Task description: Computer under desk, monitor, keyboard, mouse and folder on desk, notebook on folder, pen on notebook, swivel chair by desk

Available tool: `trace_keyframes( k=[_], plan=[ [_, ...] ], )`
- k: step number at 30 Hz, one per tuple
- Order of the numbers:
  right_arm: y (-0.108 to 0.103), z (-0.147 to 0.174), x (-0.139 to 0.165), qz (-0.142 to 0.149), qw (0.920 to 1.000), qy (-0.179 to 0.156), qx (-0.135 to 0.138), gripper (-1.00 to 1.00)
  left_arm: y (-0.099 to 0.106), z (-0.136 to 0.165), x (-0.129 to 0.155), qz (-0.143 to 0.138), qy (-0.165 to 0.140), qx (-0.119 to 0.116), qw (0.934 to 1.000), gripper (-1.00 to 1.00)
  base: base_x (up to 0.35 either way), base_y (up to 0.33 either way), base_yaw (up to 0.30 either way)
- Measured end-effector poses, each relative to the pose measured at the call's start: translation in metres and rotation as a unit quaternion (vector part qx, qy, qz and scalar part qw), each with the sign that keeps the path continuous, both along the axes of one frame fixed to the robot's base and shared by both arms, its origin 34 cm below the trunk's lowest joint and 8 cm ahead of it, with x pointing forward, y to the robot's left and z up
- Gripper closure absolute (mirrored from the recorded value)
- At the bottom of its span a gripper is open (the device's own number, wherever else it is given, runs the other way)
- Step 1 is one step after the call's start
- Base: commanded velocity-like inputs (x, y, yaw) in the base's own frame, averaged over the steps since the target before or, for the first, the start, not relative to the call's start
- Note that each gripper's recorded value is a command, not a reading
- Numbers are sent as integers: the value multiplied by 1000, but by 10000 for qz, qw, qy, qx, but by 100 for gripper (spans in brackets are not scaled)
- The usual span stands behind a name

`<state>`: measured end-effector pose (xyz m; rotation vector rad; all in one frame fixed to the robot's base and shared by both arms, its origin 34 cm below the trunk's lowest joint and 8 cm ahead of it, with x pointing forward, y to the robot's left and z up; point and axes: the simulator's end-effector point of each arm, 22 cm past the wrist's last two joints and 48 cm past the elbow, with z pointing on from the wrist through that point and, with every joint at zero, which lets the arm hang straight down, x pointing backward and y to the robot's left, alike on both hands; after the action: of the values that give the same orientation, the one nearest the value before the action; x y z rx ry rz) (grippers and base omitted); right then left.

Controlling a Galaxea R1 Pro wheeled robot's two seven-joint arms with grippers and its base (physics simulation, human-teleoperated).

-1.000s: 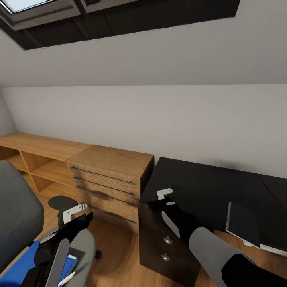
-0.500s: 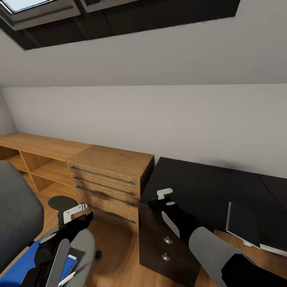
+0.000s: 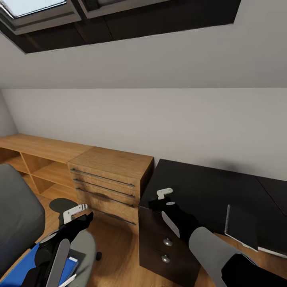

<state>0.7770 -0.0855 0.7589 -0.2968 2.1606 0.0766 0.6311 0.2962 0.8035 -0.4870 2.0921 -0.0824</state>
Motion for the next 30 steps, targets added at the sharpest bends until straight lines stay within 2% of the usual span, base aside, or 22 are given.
trace_keyframes(
  k=[14,19,21,24,30],
  plan=[
    [-2,24,2,-31,10000,25,15,100,0,24,2,3,6,-1,10000,-100,-319,0,0],
    [0,55,12,-149,9994,-107,289,100,0,33,2,3,4,0,10000,-100,-131,0,0],
    [-9,68,17,-288,9986,-87,433,100,0,36,2,-1,3,-2,10000,-100,-35,0,-10],
    [-38,85,23,-657,9952,180,706,100,-3,41,2,-27,11,-6,10000,-100,-9,0,-164],
    [-46,96,22,-758,9933,340,804,100,-4,49,3,-46,30,-3,10000,-100,-1,0,-275]
  ],
)
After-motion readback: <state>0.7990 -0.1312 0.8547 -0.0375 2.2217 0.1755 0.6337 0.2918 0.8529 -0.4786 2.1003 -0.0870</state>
